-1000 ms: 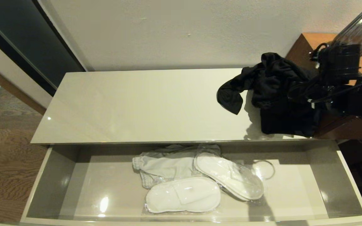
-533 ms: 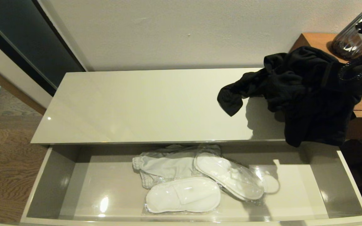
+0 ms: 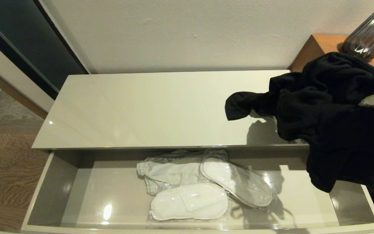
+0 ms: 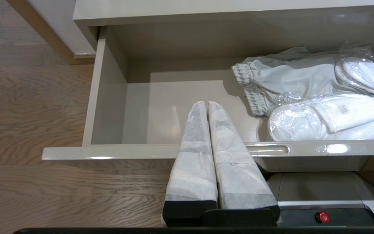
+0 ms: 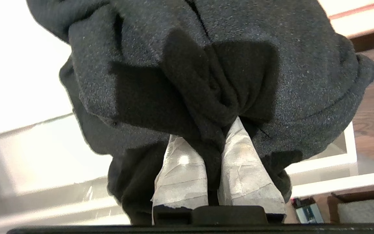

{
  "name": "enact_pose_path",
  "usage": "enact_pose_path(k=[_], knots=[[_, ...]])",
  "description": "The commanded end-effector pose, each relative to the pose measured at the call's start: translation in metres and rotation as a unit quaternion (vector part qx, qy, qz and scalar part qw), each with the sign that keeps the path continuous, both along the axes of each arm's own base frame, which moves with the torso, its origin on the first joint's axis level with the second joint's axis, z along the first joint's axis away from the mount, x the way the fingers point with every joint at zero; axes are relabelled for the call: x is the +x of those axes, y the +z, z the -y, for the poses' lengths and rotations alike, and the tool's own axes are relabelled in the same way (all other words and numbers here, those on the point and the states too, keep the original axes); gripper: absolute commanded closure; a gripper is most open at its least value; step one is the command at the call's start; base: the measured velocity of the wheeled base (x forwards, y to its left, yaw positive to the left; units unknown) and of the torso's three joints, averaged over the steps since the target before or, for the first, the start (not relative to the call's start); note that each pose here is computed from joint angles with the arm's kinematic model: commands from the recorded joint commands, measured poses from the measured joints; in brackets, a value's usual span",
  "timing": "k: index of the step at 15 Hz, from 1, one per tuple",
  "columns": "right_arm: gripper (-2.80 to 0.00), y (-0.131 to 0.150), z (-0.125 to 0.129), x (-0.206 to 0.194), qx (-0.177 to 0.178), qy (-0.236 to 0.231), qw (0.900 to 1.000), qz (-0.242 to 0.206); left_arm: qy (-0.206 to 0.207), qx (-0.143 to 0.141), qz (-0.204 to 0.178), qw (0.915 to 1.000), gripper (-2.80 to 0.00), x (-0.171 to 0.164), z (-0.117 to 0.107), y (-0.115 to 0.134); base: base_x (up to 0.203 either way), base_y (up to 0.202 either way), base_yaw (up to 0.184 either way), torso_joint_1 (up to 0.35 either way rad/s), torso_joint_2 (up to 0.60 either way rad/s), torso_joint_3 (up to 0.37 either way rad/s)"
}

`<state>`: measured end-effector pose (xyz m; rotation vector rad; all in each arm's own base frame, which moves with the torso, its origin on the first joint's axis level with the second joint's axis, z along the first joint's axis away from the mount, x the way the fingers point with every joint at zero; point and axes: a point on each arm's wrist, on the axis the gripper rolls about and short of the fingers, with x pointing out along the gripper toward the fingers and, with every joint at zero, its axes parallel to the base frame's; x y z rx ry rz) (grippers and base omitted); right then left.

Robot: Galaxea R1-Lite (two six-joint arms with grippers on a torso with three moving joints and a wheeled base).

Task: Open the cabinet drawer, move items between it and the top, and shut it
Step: Pick up the T-shirt on the table, then put the T-shirt in the drawer

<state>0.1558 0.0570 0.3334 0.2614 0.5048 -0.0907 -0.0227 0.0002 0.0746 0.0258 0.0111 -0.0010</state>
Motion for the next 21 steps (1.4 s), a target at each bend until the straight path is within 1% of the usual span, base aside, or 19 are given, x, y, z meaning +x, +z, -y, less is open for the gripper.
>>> enact_pose_path(k=[1,2,3,4,6,7,9,10,11,13,14,15,17,19,21], knots=[[0.0,0.011,0.01,-0.031,0.022,0.03,0.999,0.019,0.0,0.0,-0.001,1.0,0.0,0.0,0.0,0.0,0.0,0.0,0.0,0.0,0.0,0.0],[0.0,0.013,0.014,-0.045,0.036,0.061,0.997,0.015,0.0,0.0,-0.001,1.0,0.0,0.0,0.0,0.0,0.0,0.0,0.0,0.0,0.0,0.0],[0.0,0.012,0.016,-0.053,0.042,0.084,0.996,0.004,0.0,0.0,-0.001,1.0,0.0,0.0,0.0,0.0,0.0,0.0,0.0,0.0,0.0,0.0],[0.0,0.011,0.019,-0.062,0.047,0.112,0.993,-0.008,0.0,0.0,-0.001,1.0,0.0,0.0,0.0,0.0,0.0,0.0,0.0,0.0,0.0,0.0],[0.0,0.007,0.023,-0.076,0.053,0.154,0.986,-0.026,0.0,0.0,-0.001,1.0,0.0,0.0,0.0,0.0,0.0,0.0,0.0,0.0,0.0,0.0],[0.0,0.005,0.025,-0.084,0.057,0.181,0.981,-0.035,0.0,0.0,-0.001,1.0,0.0,0.0,0.0,0.0,0.0,0.0,0.0,0.0,0.0,0.0],[0.0,-0.002,0.029,-0.098,0.06,0.237,0.968,-0.065,0.0,0.0,-0.001,1.0,0.0,0.0,0.0,0.0,0.0,0.0,0.0,0.0,0.0,0.0],[0.0,-0.005,0.029,-0.101,0.064,0.252,0.963,-0.076,0.0,0.0,-0.001,1.0,0.0,0.0,0.0,0.0,0.0,0.0,0.0,0.0,0.0,0.0],[0.0,-0.007,0.028,-0.102,0.075,0.271,0.956,-0.088,0.0,0.0,-0.001,1.0,0.0,0.0,0.0,0.0,0.0,0.0,0.0,0.0,0.0,0.0],[0.0,-0.015,0.027,-0.103,0.085,0.292,0.944,-0.129,0.0,0.0,-0.001,1.0,0.0,0.0,0.0,0.0,0.0,0.0,0.0,0.0,0.0,0.0],[0.0,-0.018,0.026,-0.103,0.093,0.304,0.937,-0.142,0.0,0.0,-0.001,1.0,0.0,0.0,0.0,0.0,0.0,0.0,0.0,0.0,0.0,0.0],[0.0,-0.022,0.026,-0.103,0.097,0.311,0.933,-0.152,0.0,0.0,-0.001,1.0,0.0,0.0,0.0,0.0,0.0,0.0,0.0,0.0,0.0,0.0],[0.0,-0.026,0.024,-0.101,0.096,0.315,0.93,-0.164,0.0,0.0,-0.001,1.0,0.0,0.0,0.0,0.0,0.0,0.0,0.0,0.0,0.0,0.0],[0.0,-0.039,0.02,-0.098,0.089,0.324,0.92,-0.199,0.0,0.0,-0.001,1.0,0.0,0.0,0.0,0.0,0.0,0.0,0.0,0.0,0.0,0.0],[0.0,-0.052,0.017,-0.094,0.084,0.324,0.915,-0.228,0.0,0.0,-0.001,1.0,0.0,0.0,0.0,0.0,0.0,0.0,0.0,0.0,0.0,0.0]])
